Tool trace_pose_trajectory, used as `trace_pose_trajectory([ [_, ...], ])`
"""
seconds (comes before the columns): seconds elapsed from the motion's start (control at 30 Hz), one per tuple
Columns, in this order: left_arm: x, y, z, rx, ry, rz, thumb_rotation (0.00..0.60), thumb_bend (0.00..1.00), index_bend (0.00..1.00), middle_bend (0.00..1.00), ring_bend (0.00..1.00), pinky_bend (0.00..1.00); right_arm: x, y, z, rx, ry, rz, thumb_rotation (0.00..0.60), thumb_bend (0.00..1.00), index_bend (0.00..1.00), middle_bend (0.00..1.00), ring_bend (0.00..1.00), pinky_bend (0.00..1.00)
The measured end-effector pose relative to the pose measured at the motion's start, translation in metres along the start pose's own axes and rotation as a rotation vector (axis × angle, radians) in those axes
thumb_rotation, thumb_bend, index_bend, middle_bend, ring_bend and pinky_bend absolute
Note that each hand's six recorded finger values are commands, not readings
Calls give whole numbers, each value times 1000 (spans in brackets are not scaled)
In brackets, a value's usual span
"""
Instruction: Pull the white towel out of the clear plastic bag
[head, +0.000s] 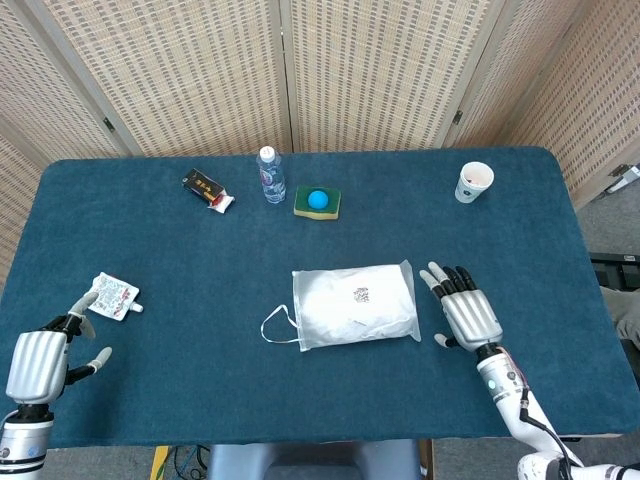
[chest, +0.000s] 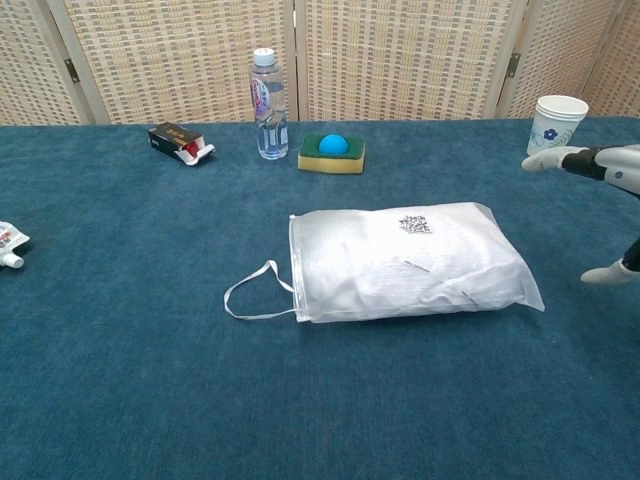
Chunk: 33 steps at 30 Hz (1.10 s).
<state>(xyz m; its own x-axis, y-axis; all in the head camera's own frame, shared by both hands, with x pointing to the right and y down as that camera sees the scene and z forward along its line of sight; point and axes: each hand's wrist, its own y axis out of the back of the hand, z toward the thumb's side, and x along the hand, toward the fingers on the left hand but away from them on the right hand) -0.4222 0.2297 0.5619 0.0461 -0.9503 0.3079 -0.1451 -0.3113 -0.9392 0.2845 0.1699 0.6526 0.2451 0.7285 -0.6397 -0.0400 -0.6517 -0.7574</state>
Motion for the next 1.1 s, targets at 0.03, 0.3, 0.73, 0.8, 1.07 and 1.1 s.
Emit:
trace_pose_trajectory([
  [0.03, 0, 0, 0, -1, 0, 0, 600, 200, 165, 559, 504, 725, -2, -2, 2, -6, 3, 3, 600, 0, 0, 0, 0, 15],
  [0.3, -1, -4, 2, 2, -3, -17, 600, 200, 165, 559, 504, 725, -18, -15, 23, -45, 28, 32, 600, 0, 0, 0, 0, 15],
  [0.73, -4, -9, 2, -7, 1, -33, 600, 200, 167, 559, 504, 725, -34, -28, 52, -78, 39, 75, 600, 0, 0, 0, 0, 2],
  [0.8, -4, -9, 2, -7, 0, -33, 600, 200, 167, 559, 504, 725, -39, -30, 55, -75, 37, 84, 600, 0, 0, 0, 0, 0],
  [1.07, -2, -9, 2, -8, 1, -32, 600, 200, 168, 559, 504, 725, -57, -36, 70, -45, 33, 114, 600, 0, 0, 0, 0, 0],
  [1.1, -2, -9, 2, -8, 1, -32, 600, 200, 168, 559, 504, 725, -60, -36, 72, -41, 37, 110, 600, 0, 0, 0, 0, 0],
])
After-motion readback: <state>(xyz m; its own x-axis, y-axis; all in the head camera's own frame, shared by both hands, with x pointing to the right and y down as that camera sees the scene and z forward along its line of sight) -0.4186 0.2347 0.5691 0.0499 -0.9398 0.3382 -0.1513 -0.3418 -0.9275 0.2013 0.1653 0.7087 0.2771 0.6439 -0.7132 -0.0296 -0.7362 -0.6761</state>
